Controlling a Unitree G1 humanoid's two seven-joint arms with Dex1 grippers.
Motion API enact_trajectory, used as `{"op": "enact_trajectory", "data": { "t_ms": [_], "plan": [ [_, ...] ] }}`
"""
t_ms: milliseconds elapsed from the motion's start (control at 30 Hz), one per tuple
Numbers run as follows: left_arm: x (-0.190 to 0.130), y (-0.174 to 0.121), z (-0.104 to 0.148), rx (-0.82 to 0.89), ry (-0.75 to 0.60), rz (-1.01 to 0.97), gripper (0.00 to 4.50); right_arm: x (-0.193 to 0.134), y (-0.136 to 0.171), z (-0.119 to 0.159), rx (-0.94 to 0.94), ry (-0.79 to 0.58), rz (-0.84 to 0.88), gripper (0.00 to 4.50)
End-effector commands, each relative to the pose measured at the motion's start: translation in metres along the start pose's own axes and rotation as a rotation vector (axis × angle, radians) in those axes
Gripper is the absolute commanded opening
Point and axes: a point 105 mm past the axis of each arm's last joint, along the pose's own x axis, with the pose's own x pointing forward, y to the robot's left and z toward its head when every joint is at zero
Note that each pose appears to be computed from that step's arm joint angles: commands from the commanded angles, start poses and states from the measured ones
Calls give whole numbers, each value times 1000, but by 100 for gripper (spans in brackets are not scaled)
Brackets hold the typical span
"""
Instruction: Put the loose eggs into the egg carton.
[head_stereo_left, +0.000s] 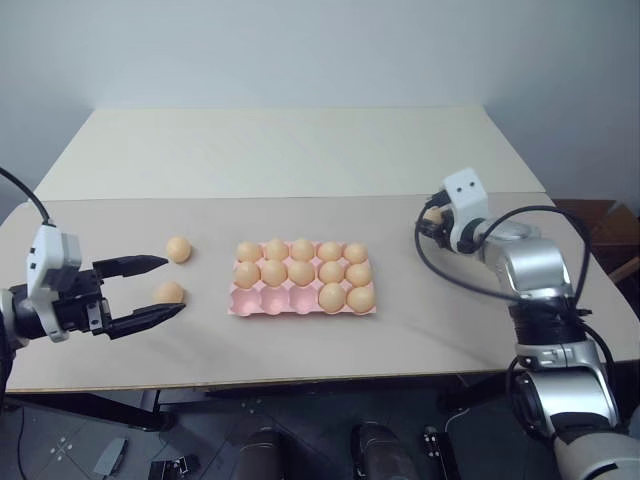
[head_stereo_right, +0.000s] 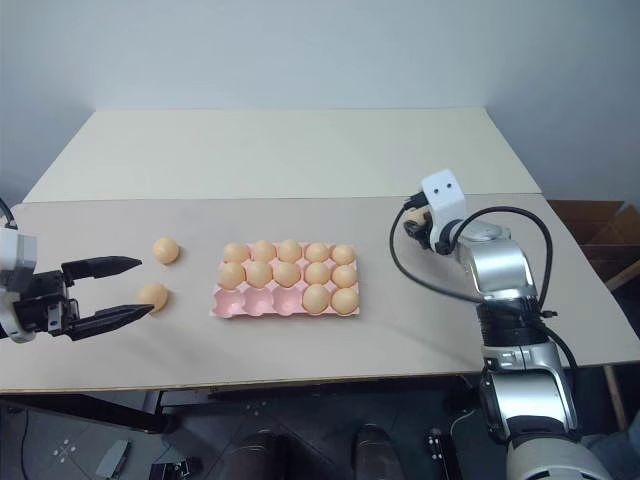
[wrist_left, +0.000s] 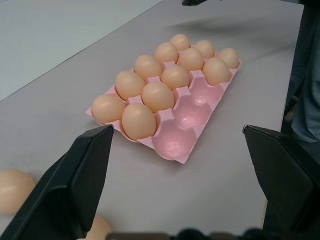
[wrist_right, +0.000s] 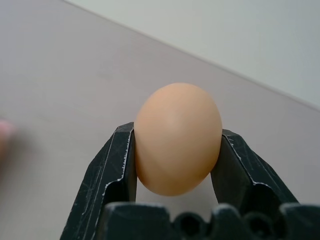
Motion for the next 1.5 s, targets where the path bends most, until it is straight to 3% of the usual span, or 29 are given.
{"op": "enact_trajectory", "data": {
  "t_ms": [33, 200, 433, 633, 700, 867, 1000, 1233, 1400, 1500],
  "plan": [
    [-2, 0, 10, 41, -7, -10, 450, -26, 74, 32, -108, -135, 319, 196],
    [0, 1, 11, 38, -5, -21, 450, -33, 151, 24, -183, -141, 580, 196],
    [3, 1, 11, 41, -10, -29, 450, -10, 179, 9, -254, -74, 556, 196],
    [3, 1, 12, 47, -13, -25, 450, -8, 178, 12, -275, -75, 541, 386],
    [3, 1, 12, 48, -14, -23, 450, -13, 174, 17, -276, -94, 544, 448],
    [2, 2, 10, 45, -14, -14, 450, -36, 150, 31, -262, -156, 532, 448],
    [0, 3, 7, 41, -12, -2, 450, -63, 105, 31, -268, -196, 493, 448],
    [-10, 5, 5, 33, -13, 51, 450, -107, 25, -2, -257, -175, 451, 448],
    [-18, 4, 0, 11, 2, 80, 450, -124, 2, -35, -226, -108, 444, 448],
    [-22, 4, -2, -5, 4, 96, 450, -125, 2, -39, -220, -109, 443, 448]
  ]
}}
